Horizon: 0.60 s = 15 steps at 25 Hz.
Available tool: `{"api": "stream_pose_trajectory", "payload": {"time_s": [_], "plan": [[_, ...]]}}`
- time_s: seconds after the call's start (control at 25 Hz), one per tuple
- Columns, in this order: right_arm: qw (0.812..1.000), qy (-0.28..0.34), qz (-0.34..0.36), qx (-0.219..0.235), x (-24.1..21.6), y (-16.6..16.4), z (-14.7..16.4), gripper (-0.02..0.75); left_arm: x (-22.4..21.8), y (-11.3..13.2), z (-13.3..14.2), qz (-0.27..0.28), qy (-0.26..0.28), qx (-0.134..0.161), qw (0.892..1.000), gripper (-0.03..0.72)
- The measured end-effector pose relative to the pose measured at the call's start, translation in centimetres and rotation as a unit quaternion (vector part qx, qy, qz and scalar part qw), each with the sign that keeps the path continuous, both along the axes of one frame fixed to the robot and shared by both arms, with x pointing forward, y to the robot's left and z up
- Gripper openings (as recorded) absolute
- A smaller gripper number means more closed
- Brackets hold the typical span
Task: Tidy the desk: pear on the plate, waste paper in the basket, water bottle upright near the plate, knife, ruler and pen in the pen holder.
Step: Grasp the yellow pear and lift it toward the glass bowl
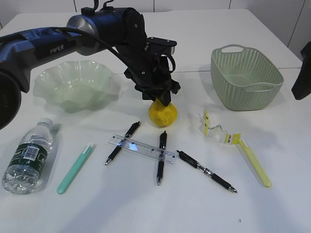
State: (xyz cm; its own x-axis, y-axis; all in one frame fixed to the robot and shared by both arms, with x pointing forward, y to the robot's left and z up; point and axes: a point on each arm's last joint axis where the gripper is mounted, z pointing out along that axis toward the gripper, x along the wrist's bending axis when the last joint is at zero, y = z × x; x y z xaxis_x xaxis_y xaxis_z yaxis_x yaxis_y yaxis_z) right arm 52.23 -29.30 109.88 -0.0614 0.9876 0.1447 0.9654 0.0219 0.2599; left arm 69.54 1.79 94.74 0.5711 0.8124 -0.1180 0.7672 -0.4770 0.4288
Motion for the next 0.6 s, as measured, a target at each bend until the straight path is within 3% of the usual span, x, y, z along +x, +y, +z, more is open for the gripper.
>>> {"api": "stream_pose_trajectory", "payload": {"time_s": [0.28,0.6], "plan": [[1.000,0.000,0.000,0.000,0.0,0.0,0.0,0.566,-0.1,0.2,0.3,-0.004,0.007,0.013,1.000,0.265],[1.000,0.000,0.000,0.000,0.0,0.0,0.0,0.566,-1.0,0.9,0.7,-0.016,0.062,0.052,0.997,0.265]]}}
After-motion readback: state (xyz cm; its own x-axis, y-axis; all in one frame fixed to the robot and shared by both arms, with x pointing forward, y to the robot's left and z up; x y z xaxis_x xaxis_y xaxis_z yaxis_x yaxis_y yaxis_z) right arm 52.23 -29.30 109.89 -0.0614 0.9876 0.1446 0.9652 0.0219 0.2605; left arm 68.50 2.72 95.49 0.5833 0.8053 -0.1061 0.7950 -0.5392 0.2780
